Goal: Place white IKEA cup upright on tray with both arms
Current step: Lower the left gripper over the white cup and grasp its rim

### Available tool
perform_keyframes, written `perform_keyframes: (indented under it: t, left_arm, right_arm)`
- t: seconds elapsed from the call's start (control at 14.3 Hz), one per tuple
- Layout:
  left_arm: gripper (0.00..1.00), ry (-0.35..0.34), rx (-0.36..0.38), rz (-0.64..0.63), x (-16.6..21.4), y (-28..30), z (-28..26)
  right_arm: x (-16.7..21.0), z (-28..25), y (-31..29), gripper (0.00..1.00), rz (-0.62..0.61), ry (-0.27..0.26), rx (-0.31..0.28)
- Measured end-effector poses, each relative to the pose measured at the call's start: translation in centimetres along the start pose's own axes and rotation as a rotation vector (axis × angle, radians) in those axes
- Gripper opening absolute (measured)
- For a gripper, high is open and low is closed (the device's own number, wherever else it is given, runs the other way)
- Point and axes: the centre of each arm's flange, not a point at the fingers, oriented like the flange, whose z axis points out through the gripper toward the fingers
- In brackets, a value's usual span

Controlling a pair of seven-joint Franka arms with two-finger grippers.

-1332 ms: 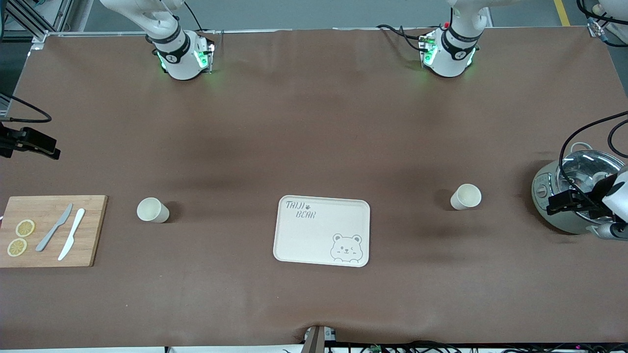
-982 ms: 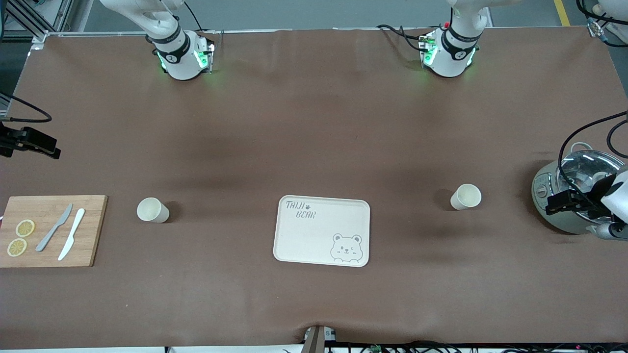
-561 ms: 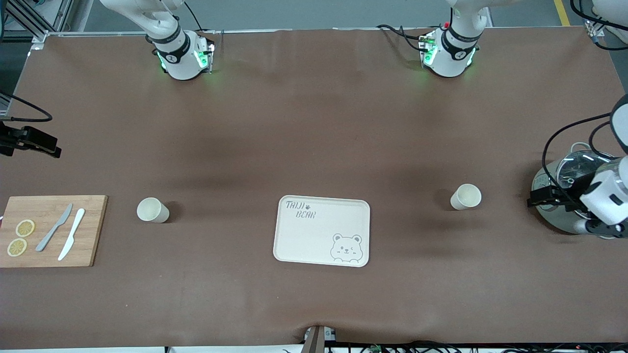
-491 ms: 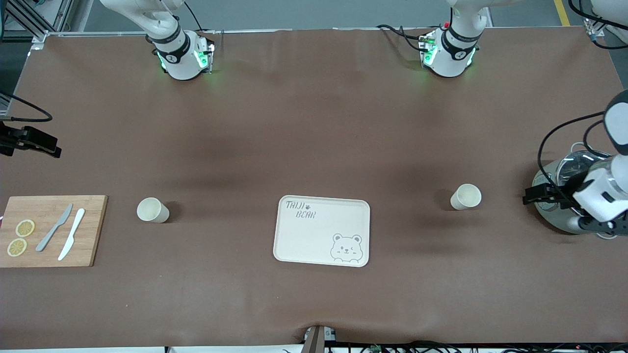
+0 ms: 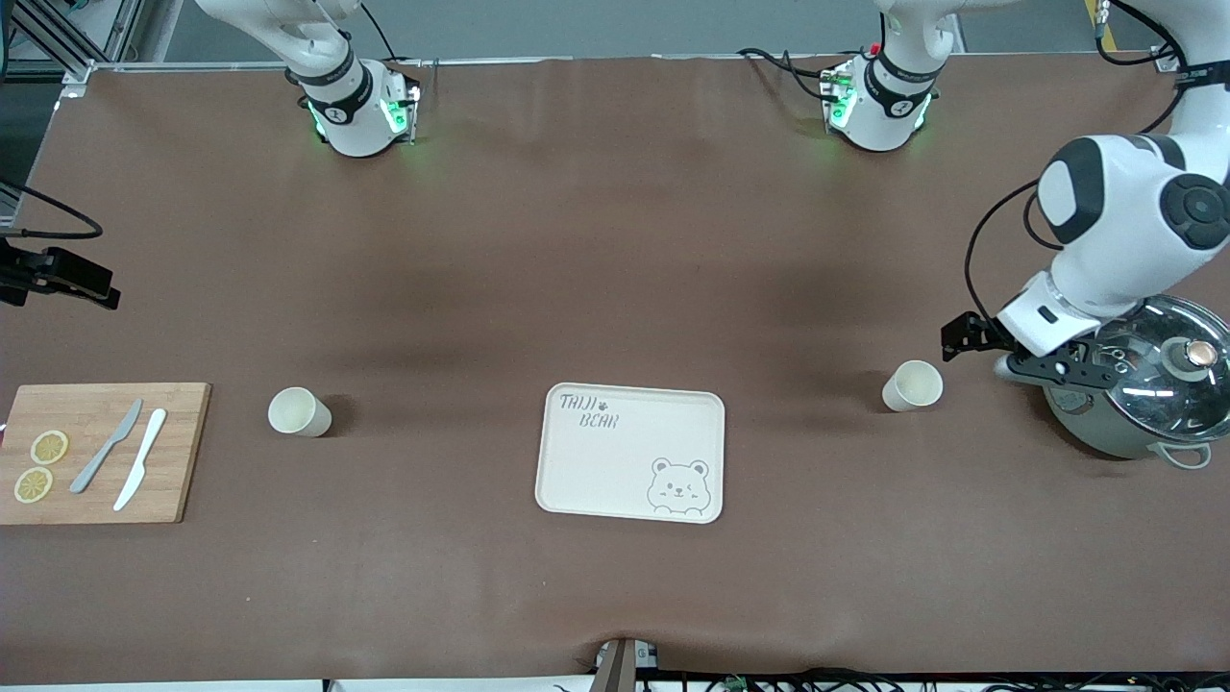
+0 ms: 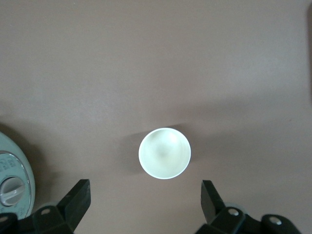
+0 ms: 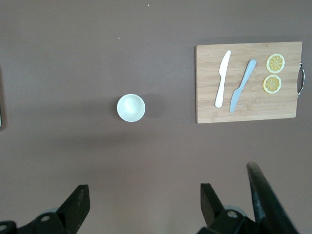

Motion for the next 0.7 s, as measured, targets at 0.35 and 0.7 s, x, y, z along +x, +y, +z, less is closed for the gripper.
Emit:
perform_keyframes:
  t: [0.35, 0.7]
  left_arm:
    - [1.0, -0.014, 0.001, 0.088, -1.3, -1.2, 1.9]
    - [1.0, -0.007, 0.004, 0.088, -1.4, -3.5, 4.7]
  right_arm:
    - [0.0, 0.0, 0.0, 1.0, 0.0, 0.0, 0.0]
    - [0.0, 0.0, 0.0, 1.0, 0.0, 0.0, 0.0]
